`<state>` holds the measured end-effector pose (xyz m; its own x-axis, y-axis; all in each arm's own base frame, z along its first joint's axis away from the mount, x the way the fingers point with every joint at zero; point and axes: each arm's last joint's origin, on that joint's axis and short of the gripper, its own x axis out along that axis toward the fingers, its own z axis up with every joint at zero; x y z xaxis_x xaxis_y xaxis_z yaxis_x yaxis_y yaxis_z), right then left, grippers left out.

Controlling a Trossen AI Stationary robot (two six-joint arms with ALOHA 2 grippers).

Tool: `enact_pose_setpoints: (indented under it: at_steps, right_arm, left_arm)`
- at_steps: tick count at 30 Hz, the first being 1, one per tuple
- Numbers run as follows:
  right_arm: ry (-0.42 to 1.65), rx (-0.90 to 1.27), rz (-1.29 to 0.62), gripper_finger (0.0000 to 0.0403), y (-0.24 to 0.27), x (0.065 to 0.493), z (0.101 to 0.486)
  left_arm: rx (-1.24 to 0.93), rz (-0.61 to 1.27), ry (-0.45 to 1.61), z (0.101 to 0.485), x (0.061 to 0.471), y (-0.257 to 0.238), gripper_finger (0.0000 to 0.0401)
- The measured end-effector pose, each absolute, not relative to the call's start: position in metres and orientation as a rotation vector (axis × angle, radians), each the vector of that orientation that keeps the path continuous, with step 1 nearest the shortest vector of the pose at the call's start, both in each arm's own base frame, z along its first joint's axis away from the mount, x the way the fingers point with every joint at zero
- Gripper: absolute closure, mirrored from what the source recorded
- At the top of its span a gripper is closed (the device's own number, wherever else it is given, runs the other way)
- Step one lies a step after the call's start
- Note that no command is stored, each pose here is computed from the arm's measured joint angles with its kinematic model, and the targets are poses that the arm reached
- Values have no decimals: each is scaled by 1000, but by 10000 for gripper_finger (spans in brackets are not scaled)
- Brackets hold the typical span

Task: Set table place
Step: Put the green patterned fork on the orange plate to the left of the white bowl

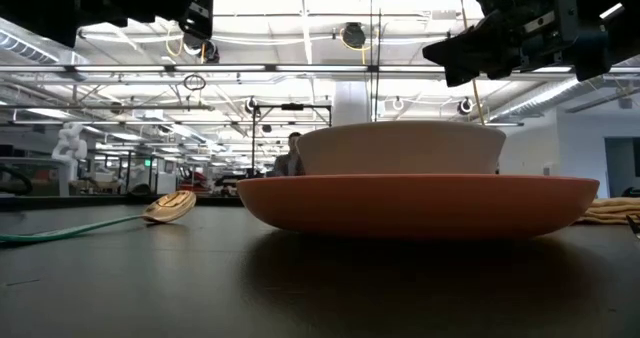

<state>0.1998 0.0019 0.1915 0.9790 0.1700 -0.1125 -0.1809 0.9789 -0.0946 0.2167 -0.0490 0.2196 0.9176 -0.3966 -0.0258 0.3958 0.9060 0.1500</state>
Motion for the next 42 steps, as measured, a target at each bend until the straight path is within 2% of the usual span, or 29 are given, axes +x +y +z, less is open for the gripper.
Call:
enact_pose_setpoints:
  at_steps: [36, 42]
  right_arm:
    - [102, -109, 225, 403, 10, 199, 192]
    - [76, -93, 392, 403, 18, 198, 193]
  left_arm:
    - [152, -386, 3, 223, 212, -51, 370]
    - [152, -386, 3, 223, 212, -51, 370]
